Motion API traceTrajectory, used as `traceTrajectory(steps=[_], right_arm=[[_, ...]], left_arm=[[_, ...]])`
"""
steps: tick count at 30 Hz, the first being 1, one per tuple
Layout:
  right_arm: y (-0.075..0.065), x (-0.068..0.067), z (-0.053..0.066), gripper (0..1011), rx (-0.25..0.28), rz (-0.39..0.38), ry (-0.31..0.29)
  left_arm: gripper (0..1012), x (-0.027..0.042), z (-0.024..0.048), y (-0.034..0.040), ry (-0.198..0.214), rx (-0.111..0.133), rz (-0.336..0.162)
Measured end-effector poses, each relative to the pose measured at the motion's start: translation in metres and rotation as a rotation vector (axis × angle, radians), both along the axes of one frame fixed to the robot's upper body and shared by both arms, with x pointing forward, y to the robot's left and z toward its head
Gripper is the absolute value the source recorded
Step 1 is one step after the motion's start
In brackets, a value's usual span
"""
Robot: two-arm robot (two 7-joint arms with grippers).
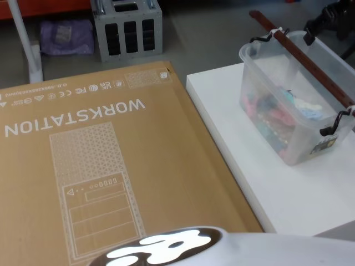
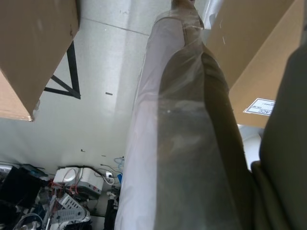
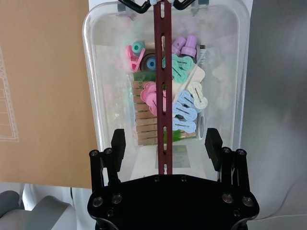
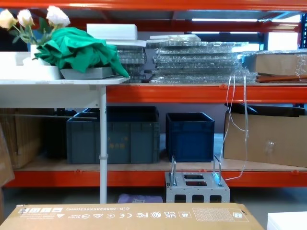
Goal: Use one hand to grasp the basket and place it at the designated location.
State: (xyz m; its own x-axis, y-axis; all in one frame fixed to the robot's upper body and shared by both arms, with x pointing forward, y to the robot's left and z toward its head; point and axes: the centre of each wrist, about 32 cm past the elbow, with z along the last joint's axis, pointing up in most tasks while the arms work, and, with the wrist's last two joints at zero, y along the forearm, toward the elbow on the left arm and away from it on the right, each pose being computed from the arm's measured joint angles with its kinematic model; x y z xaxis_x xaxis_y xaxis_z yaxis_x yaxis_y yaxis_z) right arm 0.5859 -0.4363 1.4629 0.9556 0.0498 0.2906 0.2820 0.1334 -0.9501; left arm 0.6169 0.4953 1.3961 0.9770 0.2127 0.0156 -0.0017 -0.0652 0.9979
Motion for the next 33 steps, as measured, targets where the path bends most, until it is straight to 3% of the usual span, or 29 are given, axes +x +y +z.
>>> traceTrajectory(steps=[14, 21, 33], right_arm=[[0.001, 0.0, -0.001, 1000, -0.001, 0.008, 0.003], [0.002, 0.004, -0.009, 1000, 0.0, 0.036, 0.018], [0.002, 0.017, -0.027, 1000, -0.006, 0.008, 0.087]], left_arm=[[0, 0.0, 0.0, 0.0, 0.0, 0.0, 0.0], [0, 0.0, 0.0, 0.0, 0.0, 0.0, 0.0], [0, 0.0, 0.0, 0.0001, 0.0, 0.0, 0.0]])
